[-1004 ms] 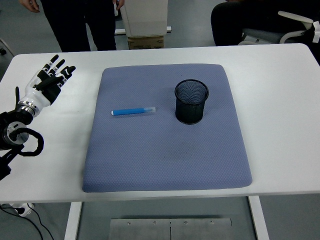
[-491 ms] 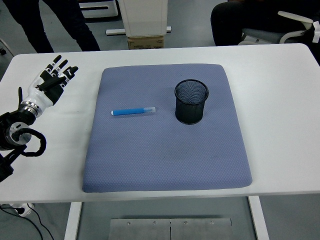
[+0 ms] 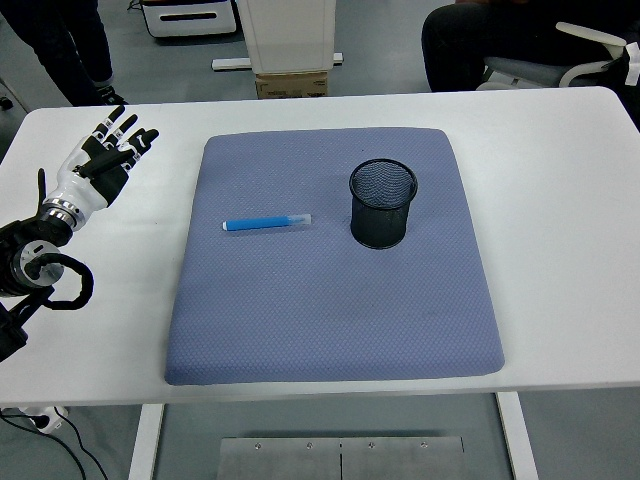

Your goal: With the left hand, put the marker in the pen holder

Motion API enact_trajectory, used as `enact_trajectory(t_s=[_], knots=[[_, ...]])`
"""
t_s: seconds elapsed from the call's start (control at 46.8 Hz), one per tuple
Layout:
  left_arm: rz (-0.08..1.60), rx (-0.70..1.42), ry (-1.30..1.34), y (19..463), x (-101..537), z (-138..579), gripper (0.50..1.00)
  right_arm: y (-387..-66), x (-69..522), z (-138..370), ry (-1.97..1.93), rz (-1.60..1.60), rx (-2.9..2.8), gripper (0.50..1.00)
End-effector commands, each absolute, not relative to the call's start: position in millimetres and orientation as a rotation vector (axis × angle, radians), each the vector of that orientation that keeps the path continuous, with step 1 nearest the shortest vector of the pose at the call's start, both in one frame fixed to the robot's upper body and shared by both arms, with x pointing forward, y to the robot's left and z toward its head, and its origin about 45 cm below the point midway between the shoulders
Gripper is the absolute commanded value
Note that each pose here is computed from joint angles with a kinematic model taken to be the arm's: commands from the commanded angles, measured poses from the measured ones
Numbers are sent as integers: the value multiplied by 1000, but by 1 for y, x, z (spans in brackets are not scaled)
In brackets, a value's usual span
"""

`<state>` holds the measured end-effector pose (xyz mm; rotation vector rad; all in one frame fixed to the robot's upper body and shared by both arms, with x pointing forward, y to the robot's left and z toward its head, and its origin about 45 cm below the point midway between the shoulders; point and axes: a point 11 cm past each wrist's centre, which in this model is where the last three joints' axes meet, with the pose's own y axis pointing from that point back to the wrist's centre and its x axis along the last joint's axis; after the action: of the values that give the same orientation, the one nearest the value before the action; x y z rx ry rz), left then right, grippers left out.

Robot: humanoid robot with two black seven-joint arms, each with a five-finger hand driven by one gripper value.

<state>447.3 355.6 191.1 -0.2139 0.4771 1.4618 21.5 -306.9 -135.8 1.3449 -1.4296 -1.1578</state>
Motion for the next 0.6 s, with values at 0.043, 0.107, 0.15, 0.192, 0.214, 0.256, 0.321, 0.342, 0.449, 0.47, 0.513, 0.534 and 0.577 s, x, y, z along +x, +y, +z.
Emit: enact_trajectory(t_s=[0.043, 0.107, 0.15, 0.192, 0.214, 0.256, 0.321, 0.342, 0.449, 0.47, 0.513, 0.534, 0.577], knots=[[1414, -279, 519, 344, 445, 187, 1000, -307, 21, -136, -1429, -1158, 1345, 1000], [1408, -298, 528, 344, 445, 188, 1000, -307, 21, -136, -1429, -1158, 1345, 1000], [1408, -304, 529, 344, 445, 188, 1000, -307, 22, -136, -1431, -1159, 1344, 1000], [1404, -302, 530, 344, 445, 189, 1000, -307, 21, -136, -1429, -1158, 1345, 1000], [1399, -302, 529, 343, 445, 189, 1000, -307, 21, -136, -1429, -1158, 1345, 1000], [1398, -306, 525, 343, 447, 192, 1000, -307, 21, -136, -1430, -1157, 1344, 1000], [1404, -304, 515, 346, 448, 195, 1000, -307, 21, -136, -1429, -1158, 1345, 1000], [1406, -301, 512, 348, 448, 196, 1000, -307, 21, -136, -1429, -1158, 1345, 1000], [1423, -282, 476, 360, 448, 202, 1000, -307, 21, -136, -1429, -1158, 1345, 1000], [1427, -277, 467, 364, 448, 204, 1000, -307, 22, -136, -1431, -1159, 1344, 1000], [1433, -267, 445, 370, 450, 211, 1000, -307, 22, -136, -1431, -1159, 1344, 1000], [1430, -257, 432, 371, 452, 215, 1000, -307, 22, -136, -1431, -1159, 1344, 1000], [1415, -232, 408, 367, 455, 219, 1000, -307, 21, -136, -1430, -1157, 1344, 1000]])
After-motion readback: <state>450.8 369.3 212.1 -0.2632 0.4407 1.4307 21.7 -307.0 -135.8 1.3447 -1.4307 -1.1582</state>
